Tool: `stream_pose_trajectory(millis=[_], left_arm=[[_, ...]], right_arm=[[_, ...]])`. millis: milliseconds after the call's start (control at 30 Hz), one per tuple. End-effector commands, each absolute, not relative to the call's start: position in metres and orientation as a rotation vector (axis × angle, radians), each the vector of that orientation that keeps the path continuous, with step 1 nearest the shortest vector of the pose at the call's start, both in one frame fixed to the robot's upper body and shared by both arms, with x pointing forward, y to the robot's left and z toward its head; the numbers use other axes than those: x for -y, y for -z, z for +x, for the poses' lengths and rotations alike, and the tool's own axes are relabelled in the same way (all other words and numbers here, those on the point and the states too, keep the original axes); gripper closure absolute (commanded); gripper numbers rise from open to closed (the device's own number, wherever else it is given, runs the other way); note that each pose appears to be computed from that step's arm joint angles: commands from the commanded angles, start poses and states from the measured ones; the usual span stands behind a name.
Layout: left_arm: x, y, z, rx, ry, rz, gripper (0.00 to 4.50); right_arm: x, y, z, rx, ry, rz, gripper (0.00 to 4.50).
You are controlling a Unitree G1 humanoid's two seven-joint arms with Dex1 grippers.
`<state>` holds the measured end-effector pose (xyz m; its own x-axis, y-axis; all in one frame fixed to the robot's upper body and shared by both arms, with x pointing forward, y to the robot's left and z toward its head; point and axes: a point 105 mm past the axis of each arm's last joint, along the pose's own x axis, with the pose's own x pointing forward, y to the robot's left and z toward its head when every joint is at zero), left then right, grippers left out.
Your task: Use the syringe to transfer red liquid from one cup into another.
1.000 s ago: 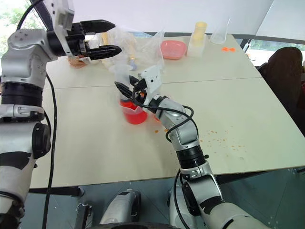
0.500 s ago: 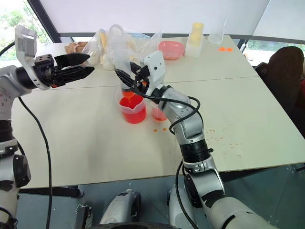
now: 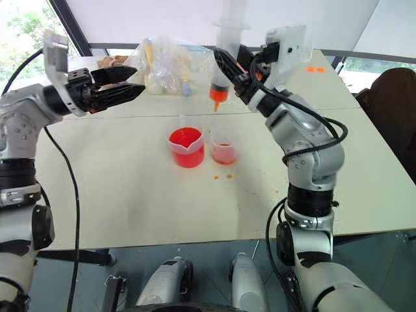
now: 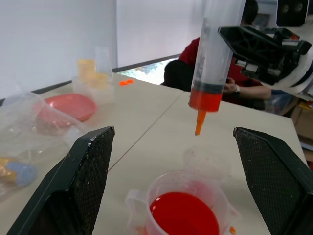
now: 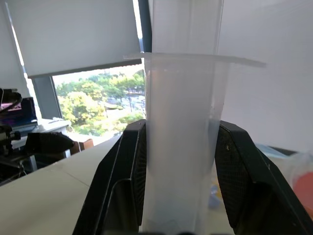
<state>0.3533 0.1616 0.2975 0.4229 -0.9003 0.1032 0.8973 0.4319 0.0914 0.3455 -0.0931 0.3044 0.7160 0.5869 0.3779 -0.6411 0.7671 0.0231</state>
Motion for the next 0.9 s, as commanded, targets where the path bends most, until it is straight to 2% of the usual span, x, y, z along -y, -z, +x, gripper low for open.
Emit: stream_pose_trajectory(millis=[33,300,533,767,900], left_arm=[[-0.152,-0.315,0.355,0.211,1.153,0.075,0.43],[-0.116,-0.337,0.378,0.324,1.175,0.096,0.43],[-0.064,-0.347,0.384,0.429,1.242,0.28,0.43],[-0.043,-0.357,0.391,0.487,1.259,0.245,0.43],[-0.038,-0.352,0.399,0.485,1.218,0.312,0.43]], right_arm=[[0.093,-0.304,0.334,0.381,-0.675,0.151,3.06],[0.086,-0.264,0.34,0.307,-0.642,0.083,3.06],[0.094,-0.252,0.346,0.305,-0.594,0.004,3.06],[0.097,-0.247,0.345,0.31,-0.571,-0.028,3.06],[0.097,-0.247,0.345,0.314,-0.567,-0.036,3.06]])
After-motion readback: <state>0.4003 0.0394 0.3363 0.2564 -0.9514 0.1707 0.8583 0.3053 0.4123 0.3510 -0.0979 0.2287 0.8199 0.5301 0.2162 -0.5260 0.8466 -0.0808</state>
